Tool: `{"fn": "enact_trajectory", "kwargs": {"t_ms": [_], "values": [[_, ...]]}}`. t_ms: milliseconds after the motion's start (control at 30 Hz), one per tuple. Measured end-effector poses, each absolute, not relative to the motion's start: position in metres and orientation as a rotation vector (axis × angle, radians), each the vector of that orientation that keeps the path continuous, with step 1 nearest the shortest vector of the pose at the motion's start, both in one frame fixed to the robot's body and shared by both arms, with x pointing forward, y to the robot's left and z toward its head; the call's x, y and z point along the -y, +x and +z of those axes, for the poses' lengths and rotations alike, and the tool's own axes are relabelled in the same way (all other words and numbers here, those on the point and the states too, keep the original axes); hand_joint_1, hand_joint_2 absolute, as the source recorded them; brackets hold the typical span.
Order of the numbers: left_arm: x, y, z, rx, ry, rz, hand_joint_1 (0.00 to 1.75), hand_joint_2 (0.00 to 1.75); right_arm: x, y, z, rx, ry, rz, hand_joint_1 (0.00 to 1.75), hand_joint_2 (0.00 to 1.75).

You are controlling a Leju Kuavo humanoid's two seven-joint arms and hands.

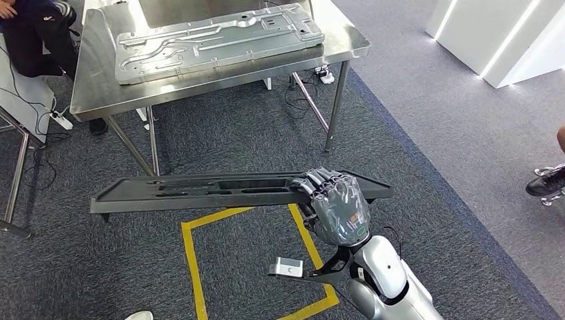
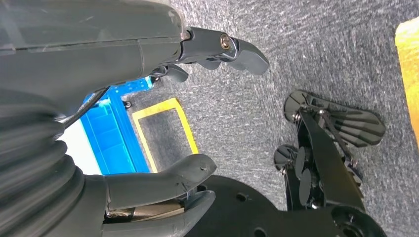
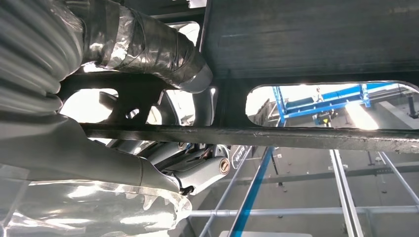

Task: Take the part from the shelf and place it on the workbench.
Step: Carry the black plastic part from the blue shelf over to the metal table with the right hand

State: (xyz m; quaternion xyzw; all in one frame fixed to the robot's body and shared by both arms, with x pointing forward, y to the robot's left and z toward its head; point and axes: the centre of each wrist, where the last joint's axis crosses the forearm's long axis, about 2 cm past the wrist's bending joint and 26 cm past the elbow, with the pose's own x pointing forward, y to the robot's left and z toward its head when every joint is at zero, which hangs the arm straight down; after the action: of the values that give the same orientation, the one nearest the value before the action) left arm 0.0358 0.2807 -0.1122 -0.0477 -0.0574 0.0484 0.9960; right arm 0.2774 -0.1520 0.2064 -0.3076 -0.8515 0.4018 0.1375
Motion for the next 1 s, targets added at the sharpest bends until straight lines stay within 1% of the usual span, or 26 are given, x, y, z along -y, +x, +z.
{"fn": "enact_trajectory", "kwargs": {"t_ms": [1000], "values": [[-0.2811, 0.037, -0.1121, 0.127, -0.097, 0.095, 0.0, 1.75, 0.1551, 0.2788, 0.2017, 2.436, -0.908, 1.191, 1.75, 1.75]]}}
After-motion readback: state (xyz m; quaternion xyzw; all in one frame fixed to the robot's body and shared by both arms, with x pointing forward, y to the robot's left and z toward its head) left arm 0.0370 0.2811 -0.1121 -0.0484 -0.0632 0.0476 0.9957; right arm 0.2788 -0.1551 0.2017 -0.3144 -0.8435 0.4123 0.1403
